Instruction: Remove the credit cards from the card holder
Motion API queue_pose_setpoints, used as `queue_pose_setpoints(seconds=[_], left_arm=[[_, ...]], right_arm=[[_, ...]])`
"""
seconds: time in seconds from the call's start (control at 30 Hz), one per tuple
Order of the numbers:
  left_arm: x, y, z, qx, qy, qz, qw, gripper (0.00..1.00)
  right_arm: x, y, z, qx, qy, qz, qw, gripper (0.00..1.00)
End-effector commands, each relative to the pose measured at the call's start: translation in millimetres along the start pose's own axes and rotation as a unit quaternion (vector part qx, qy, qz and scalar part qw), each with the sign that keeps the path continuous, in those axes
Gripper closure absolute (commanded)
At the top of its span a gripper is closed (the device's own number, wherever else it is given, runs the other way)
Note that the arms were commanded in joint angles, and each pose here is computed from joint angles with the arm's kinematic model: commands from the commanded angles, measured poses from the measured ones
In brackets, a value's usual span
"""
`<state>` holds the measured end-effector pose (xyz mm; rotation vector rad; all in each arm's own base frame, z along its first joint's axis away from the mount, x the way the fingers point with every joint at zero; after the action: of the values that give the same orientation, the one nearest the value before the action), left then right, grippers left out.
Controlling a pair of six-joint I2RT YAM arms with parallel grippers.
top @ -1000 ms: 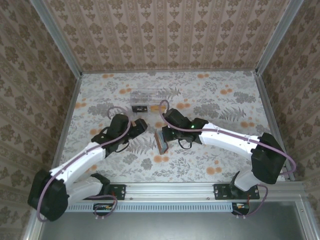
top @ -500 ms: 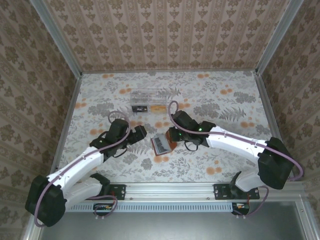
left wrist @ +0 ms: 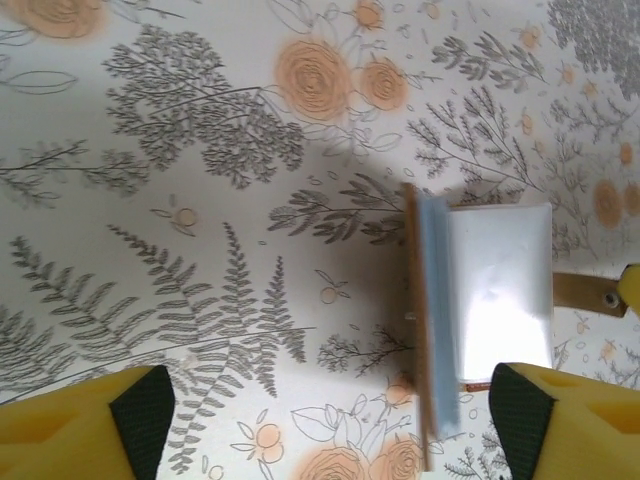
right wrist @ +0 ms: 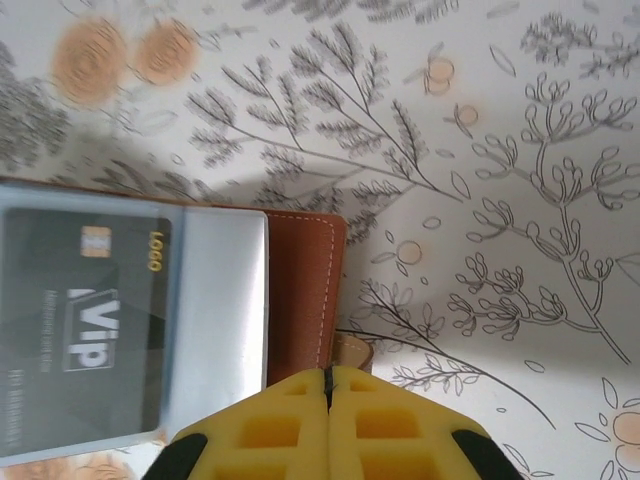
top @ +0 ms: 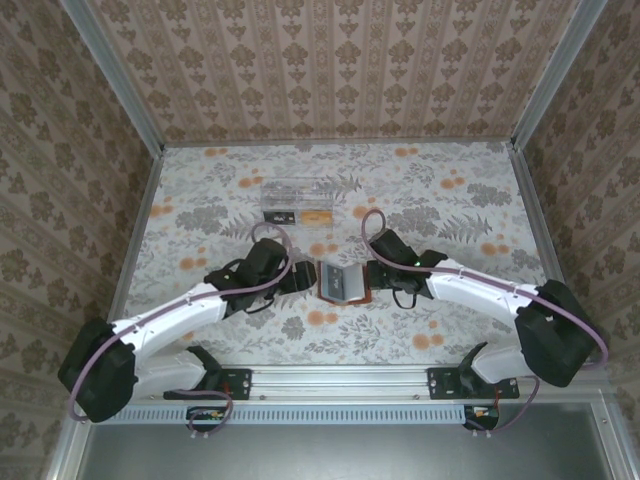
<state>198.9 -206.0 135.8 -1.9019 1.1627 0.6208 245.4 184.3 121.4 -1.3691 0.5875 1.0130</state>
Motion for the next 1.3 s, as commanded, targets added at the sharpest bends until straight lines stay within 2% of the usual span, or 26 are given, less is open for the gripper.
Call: queue_pose_setpoints(seconds=[0.0,0.07,0.1,0.13,0.2,0.27,0.4,0.6,0.73,0.77,0.9,1.27], left_arm=[[-2.2,-9.1,-20.7,0.026,0.022,-0.018,0.999,0.20],[-2.2,-9.6,-27.8,0.036,0.027,-0.017,0.999,0.25],[-2.3,-9.7,-31.8,0.041,0.031,-0.016,0.999,0.28],[-1.8,-9.0,-35.9,0.048,0.035,-0.015,0.998,0.32],[0.2,-7.9,-42.5,0.059,0.040,-0.011,0.997,0.38],[6.0,-6.0,-46.2,0.066,0.043,-0.003,0.997,0.53],[23.9,-0.8,-49.4,0.059,0.052,0.016,0.997,0.71],[52.6,11.2,-65.6,0.057,0.073,0.051,0.994,0.77],[71.3,23.3,-79.1,0.063,0.082,0.077,0.992,0.84],[77.6,27.2,-80.2,0.061,0.081,0.086,0.991,0.89],[96.4,41.1,-78.5,0.049,0.076,0.112,0.990,0.95],[89.8,41.8,-59.2,0.045,0.043,0.103,0.993,0.96]], right_arm=[[-12.2,-8.5,3.9,-0.001,-0.011,-0.022,1.000,0.89],[-16.0,-10.3,5.6,-0.002,-0.015,-0.026,1.000,0.89],[-17.0,-10.4,5.9,-0.002,-0.015,-0.027,1.000,0.87],[-18.5,-11.4,6.5,-0.001,-0.017,-0.029,0.999,0.80],[-21.6,-12.8,8.1,0.000,-0.020,-0.033,0.999,0.76],[-25.9,-15.2,11.0,-0.001,-0.024,-0.038,0.999,0.74],[-34.6,-19.6,19.4,-0.007,-0.034,-0.048,0.998,0.70],[-46.2,-23.5,28.4,-0.010,-0.046,-0.061,0.997,0.68],[-52.9,-23.9,34.1,-0.011,-0.057,-0.068,0.996,0.68],[-54.5,-24.1,36.0,-0.010,-0.060,-0.070,0.996,0.68],[-53.7,-22.1,41.4,-0.001,-0.080,-0.070,0.994,0.69],[-29.0,-12.2,53.4,0.036,-0.126,-0.047,0.990,0.81]])
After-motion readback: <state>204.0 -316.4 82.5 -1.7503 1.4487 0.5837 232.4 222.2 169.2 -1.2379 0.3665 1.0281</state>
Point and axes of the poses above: each hand's point on the last joint's axis, 136 mm out from that joint toward the fingers, its own x axis out along the fingers, its own z axis along the line the jaws close on, y = z × x, the point moved 5 cm from there along -x, back along the fingers, and after that the axes turned 8 degrees about -x, right-handed, at the moved point
